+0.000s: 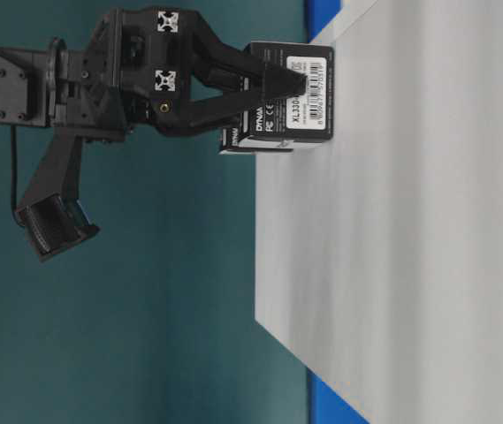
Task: Place the box from the white plastic tray onto the white base.
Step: 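Lower the box onto the base below the existing box, then open the right gripper and raise it off the box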
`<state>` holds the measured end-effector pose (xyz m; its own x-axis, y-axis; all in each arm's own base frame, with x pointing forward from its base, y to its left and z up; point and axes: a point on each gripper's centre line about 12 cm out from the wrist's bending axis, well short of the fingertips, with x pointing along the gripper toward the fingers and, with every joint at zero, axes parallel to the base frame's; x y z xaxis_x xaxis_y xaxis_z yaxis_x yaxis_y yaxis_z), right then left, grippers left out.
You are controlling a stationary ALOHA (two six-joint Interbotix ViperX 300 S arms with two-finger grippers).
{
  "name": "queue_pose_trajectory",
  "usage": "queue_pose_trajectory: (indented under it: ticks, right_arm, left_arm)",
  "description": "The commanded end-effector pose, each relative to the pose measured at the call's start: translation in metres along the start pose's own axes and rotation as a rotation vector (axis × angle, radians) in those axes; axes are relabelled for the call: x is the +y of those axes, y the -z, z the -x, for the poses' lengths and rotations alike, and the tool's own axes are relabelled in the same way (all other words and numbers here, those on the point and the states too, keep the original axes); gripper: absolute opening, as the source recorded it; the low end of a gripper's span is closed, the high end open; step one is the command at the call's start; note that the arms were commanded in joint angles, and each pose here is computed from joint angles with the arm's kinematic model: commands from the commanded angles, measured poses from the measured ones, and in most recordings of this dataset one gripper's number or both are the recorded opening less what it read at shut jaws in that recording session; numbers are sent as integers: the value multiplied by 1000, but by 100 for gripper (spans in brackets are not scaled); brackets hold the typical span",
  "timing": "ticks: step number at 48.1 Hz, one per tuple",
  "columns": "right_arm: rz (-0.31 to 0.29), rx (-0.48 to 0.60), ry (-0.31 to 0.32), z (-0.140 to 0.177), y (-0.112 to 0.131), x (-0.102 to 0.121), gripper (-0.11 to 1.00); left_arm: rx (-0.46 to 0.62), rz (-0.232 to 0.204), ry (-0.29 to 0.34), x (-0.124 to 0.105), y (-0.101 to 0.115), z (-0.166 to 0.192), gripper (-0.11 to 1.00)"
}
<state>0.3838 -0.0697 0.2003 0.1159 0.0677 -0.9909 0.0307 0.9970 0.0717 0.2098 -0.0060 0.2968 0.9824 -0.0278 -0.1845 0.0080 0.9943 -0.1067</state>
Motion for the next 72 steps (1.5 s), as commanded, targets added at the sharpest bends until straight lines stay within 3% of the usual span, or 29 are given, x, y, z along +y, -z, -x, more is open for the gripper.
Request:
queue_pose_trajectory:
  ticks: [1,5,7,23,32,47,59,72]
  right_arm:
    - [10,-2,5,-6,-1,1,77]
    - [21,-12,28,-6,-1,0,94]
    - [26,-12,34,-7,-1,0,97]
    - [32,-15,40,-5,0,2,96]
    - [31,-74,41,15,-1,5,96]
    - [-5,-300,68,84,6,14,96]
    - [-45,-453,69,118,10,20,96]
    - [-75,-707,95,151,28,21,96]
  left_arm:
    - [-18,-2,2,-1,-10,-1,-6]
    - [-15,-3,1,-1,-9,0,-6]
    - [-12,-3,1,-1,-9,0,-6]
    - [-6,-3,2,-1,-9,2,-6]
    - [-9,-3,-1,-1,-9,2,-6]
    - [-50,-2,10,-3,-16,8,-7]
    - [-46,-1,14,-4,-15,8,-7]
    - [-43,0,32,-7,-15,8,-7]
